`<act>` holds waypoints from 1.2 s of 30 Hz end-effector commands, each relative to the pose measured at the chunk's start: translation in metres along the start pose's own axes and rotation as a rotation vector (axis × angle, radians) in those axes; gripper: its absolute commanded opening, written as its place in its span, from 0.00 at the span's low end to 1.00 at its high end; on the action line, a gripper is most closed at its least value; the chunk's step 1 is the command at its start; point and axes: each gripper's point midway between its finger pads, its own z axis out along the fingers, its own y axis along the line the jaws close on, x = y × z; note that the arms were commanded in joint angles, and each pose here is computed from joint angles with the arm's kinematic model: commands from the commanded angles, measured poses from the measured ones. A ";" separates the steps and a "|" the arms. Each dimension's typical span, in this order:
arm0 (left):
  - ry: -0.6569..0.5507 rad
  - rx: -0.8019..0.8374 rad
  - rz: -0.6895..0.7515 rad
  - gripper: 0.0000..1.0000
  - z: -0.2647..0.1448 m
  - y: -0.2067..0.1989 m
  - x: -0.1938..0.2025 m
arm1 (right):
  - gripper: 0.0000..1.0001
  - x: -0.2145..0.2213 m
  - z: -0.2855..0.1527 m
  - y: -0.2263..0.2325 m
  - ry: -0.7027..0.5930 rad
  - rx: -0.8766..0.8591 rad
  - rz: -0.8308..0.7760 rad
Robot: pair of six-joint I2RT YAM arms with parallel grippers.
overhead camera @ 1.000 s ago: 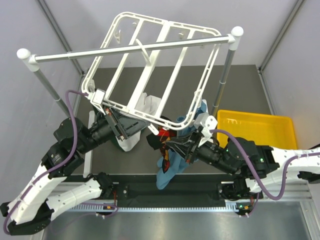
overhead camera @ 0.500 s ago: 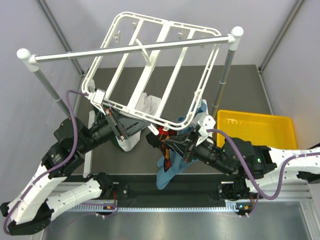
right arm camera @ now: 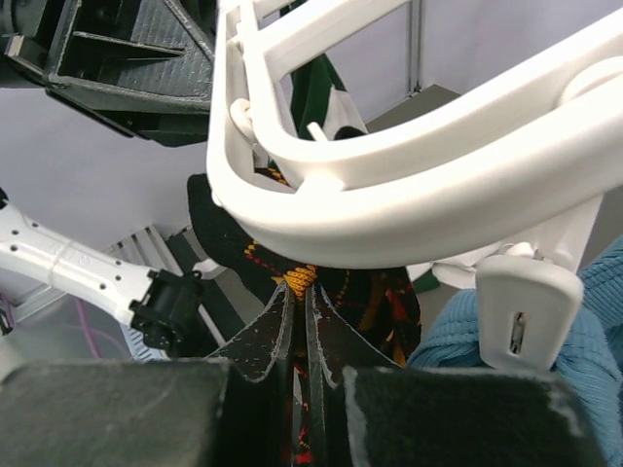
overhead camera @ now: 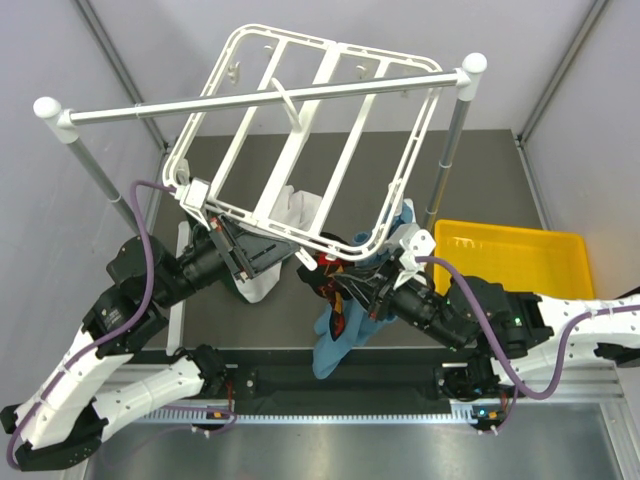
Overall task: Clip the socks to the hanger
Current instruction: Clamp the sock onto the hanger.
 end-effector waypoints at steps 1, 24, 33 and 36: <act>0.003 0.043 0.000 0.00 -0.001 -0.011 -0.001 | 0.00 -0.013 0.001 -0.010 -0.046 0.051 0.017; -0.044 0.023 0.005 0.19 -0.009 -0.002 -0.004 | 0.00 -0.029 0.010 0.006 -0.122 0.003 0.075; -0.040 0.022 0.004 0.35 -0.007 -0.002 -0.004 | 0.01 -0.031 0.017 0.012 -0.116 -0.004 0.060; -0.042 0.023 0.011 0.54 -0.009 -0.002 -0.004 | 0.04 -0.029 0.018 0.013 -0.113 -0.003 0.058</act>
